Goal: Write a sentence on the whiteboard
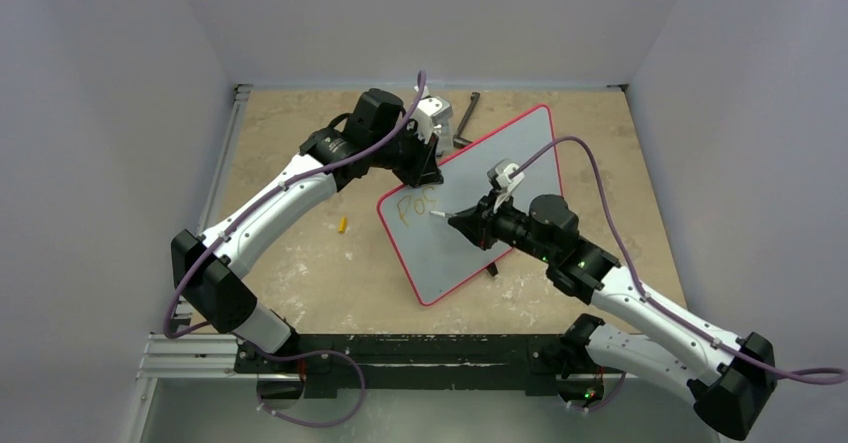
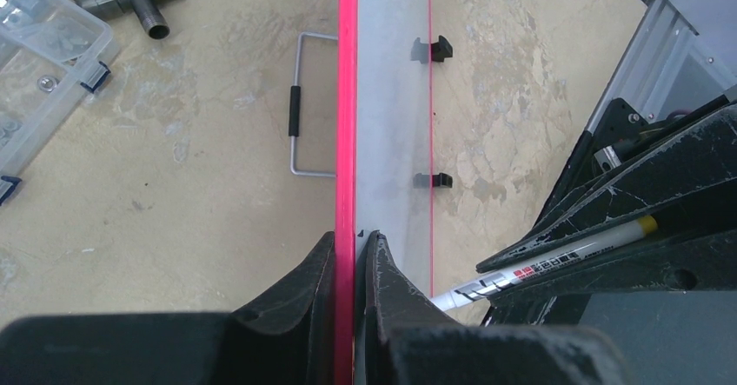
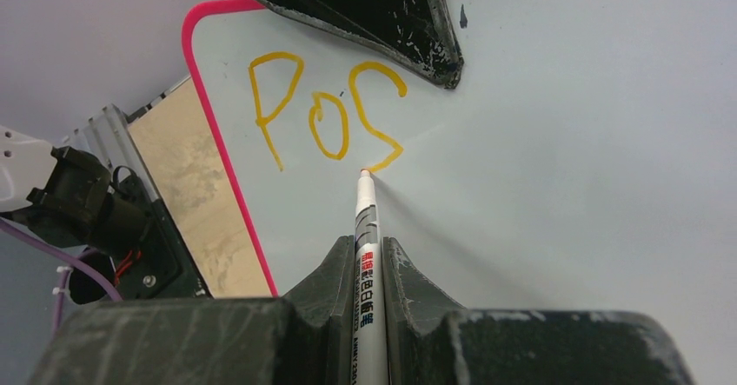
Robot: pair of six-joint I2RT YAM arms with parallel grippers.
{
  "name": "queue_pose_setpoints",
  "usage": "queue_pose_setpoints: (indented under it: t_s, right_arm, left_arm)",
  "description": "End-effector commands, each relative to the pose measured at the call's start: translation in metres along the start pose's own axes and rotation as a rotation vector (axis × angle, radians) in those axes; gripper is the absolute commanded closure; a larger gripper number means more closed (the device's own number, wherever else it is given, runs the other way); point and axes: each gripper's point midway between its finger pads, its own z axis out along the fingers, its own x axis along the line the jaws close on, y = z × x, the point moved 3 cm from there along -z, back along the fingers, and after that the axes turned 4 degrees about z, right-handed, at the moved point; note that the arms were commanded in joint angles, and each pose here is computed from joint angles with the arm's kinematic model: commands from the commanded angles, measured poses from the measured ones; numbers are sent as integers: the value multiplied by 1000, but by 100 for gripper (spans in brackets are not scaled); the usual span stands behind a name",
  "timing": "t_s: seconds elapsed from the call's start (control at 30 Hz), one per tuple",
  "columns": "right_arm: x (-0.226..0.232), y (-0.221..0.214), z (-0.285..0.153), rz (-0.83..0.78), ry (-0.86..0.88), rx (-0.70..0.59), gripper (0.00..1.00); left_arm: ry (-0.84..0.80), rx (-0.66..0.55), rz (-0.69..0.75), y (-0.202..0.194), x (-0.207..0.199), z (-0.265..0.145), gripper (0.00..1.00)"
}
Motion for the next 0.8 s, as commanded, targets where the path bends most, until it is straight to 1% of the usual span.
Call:
queue_pose_setpoints:
  t_s: [0.0, 0.2, 0.4, 0.63, 0.77]
  right_arm:
    - [11, 29, -3, 19, 27, -66, 100]
    - [20, 48, -10, 23, 48, -123, 100]
    - [8, 58, -15, 40, -48, -173, 100]
    - [-9, 62, -15, 36, -164, -190, 100]
    - [-13, 63, -14, 36, -189, -190, 100]
  left_arm:
    - [28, 139, 39, -35, 1, 3, 100]
    - [26, 138, 39, -35, 1, 3, 100]
    - [24, 139, 38, -35, 1, 3, 100]
    - [21, 141, 36, -36, 1, 4, 100]
    - [22, 138, 37, -35, 0, 2, 100]
